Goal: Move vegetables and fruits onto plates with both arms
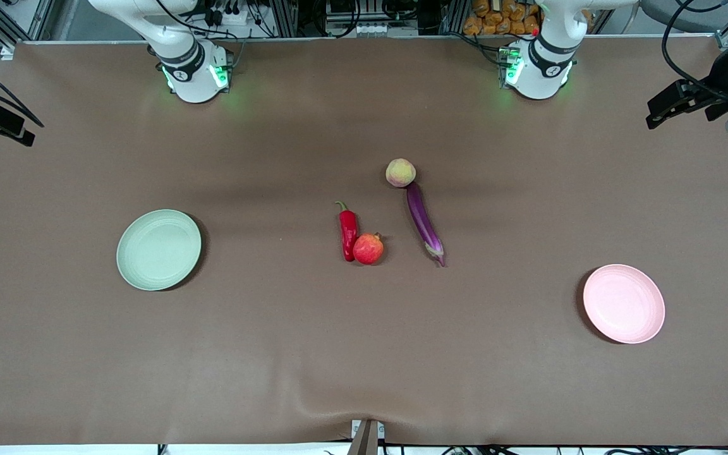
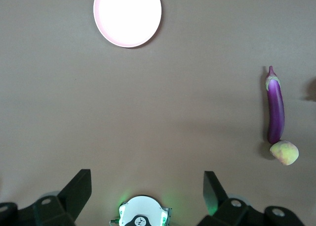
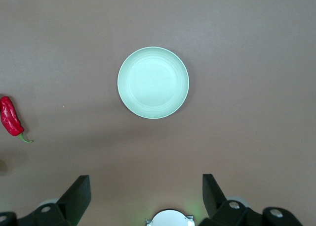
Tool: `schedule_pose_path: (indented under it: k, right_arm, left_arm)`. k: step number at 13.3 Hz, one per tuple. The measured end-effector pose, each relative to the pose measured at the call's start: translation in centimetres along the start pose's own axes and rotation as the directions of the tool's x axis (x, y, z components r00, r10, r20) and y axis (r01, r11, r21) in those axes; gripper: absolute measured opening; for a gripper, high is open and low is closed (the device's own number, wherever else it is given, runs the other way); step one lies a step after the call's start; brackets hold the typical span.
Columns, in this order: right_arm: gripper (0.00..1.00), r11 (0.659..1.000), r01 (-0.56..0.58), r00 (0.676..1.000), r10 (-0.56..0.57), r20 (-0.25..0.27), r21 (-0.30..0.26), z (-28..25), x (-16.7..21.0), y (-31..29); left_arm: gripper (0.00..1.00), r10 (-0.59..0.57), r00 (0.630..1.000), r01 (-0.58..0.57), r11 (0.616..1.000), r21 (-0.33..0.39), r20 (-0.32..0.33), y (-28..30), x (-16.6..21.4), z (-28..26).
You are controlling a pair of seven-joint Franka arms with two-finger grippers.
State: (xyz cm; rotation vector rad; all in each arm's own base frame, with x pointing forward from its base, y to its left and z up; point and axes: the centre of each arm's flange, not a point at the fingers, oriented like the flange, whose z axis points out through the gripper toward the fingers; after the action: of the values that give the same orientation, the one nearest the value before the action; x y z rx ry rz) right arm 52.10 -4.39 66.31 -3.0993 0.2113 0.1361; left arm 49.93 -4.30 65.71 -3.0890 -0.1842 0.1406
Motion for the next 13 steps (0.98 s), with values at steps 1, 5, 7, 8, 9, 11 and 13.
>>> schedule_pose_path:
  k: [1,5,7,8,9,11,13]
  right_arm:
    - [1.0,1.0,0.0,1.0,0.0,0.0,0.0,0.0,0.0,0.0]
    - [1.0,1.0,0.003,1.0,-0.003,0.001,0.0,0.0,0.0,-0.2]
    - [1.0,1.0,0.003,1.0,-0.003,0.002,-0.001,0.1,0.1,-0.2]
    - [1.0,1.0,0.004,1.0,-0.004,0.003,-0.001,0.2,0.1,-0.2]
    - [1.0,1.0,0.004,1.0,-0.003,0.004,-0.001,0.2,0.1,-0.2]
    - [1.0,1.0,0.003,1.0,-0.003,0.004,-0.001,0.2,0.1,-0.2]
    - [1.0,1.0,0.001,1.0,-0.001,0.003,-0.001,0.2,0.1,-0.1]
  left_arm:
    - [1.0,0.004,1.0,-0.004,1.0,0.001,0.002,0.2,0.0,0.1]
    - [1.0,0.017,1.0,-0.017,1.0,0.006,0.022,1.0,0.4,0.9]
    - [1.0,0.028,0.999,-0.028,1.0,0.011,0.044,1.7,1.0,1.9]
    - [1.0,0.038,0.998,-0.039,0.999,0.014,0.058,2.3,1.4,2.6]
    - [1.0,0.045,0.996,-0.046,0.999,0.019,0.073,3.3,1.8,3.5]
    - [1.0,0.036,0.996,-0.038,0.999,0.025,0.086,5.6,3.0,5.9]
    - [1.0,0.027,0.996,-0.029,0.999,0.029,0.08,8.5,3.7,9.0]
